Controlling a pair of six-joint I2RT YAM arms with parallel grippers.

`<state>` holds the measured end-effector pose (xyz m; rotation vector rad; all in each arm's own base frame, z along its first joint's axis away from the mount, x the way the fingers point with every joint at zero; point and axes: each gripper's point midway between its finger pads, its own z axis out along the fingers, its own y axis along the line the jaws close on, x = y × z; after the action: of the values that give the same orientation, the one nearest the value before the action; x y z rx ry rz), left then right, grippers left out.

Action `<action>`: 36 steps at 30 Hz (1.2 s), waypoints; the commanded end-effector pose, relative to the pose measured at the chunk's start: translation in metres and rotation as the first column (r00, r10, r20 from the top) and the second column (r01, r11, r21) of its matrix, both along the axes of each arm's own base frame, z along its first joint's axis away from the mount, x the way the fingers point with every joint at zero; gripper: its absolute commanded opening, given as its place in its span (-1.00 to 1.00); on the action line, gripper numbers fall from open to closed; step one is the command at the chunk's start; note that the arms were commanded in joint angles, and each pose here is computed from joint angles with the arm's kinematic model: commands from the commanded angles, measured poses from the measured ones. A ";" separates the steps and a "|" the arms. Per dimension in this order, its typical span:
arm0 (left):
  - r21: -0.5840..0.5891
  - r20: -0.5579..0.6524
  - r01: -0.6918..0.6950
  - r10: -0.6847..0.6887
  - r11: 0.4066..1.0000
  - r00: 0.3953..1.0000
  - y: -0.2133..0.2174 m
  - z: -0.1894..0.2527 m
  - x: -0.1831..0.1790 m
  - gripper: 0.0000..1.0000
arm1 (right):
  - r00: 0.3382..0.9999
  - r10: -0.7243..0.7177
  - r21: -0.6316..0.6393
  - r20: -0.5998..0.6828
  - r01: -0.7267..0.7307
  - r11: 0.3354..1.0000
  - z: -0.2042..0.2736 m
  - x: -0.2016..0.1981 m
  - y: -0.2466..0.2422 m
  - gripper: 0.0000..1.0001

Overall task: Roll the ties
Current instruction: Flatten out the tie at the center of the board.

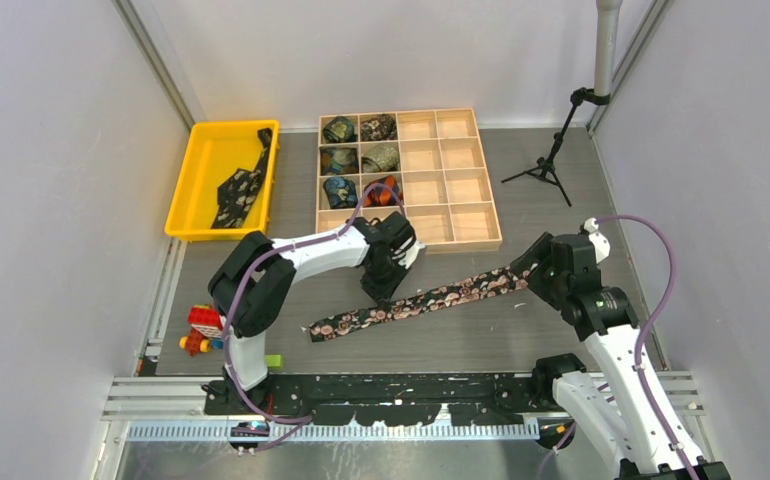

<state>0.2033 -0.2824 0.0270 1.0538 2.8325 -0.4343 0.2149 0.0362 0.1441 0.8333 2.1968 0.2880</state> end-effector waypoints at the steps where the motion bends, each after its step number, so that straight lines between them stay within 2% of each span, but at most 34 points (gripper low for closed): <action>1: -0.007 0.015 -0.012 0.012 1.000 1.000 -0.001 -0.001 0.004 -0.91 | 0.999 0.008 0.015 0.032 -0.009 1.000 0.006 0.006 0.004 0.58; 7: -0.027 -0.003 -0.026 0.026 0.999 1.000 -0.002 0.002 -0.001 -0.73 | 0.999 0.018 0.035 0.029 -0.019 0.999 0.003 0.010 0.009 0.58; 14: -0.065 0.001 -0.052 0.052 0.997 0.999 -0.006 0.018 -0.003 -0.33 | 0.999 0.032 0.059 0.028 -0.034 0.998 0.001 0.021 0.016 0.57; 17: -0.083 0.024 -0.075 0.077 0.994 0.997 -0.004 0.034 -0.003 -0.22 | 0.999 0.037 0.065 0.028 -0.039 0.997 0.001 0.026 0.018 0.57; 22: -0.080 0.063 -0.145 0.150 0.986 0.987 0.013 0.061 -0.011 -0.16 | 0.998 0.051 0.080 0.021 -0.053 0.995 -0.003 0.041 0.025 0.57; 27: -0.076 0.046 -0.186 0.190 0.980 0.981 0.030 0.069 -0.036 -0.16 | 0.997 0.076 0.070 -0.011 -0.076 0.995 -0.017 0.061 0.030 0.54; 34: -0.146 0.000 -0.249 0.251 0.958 0.968 0.032 0.049 -0.071 -0.24 | 0.989 0.098 0.045 -0.108 -0.093 0.995 -0.049 0.089 0.033 0.35; 36: -0.174 0.003 -0.267 0.272 0.948 0.962 0.030 0.044 -0.071 -0.27 | 0.986 0.105 0.051 -0.128 -0.099 0.994 -0.055 0.095 0.032 0.30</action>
<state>0.1321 -0.2400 0.0715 0.7386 2.8448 -0.5102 0.2756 0.0648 0.0708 0.8472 2.4345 0.2887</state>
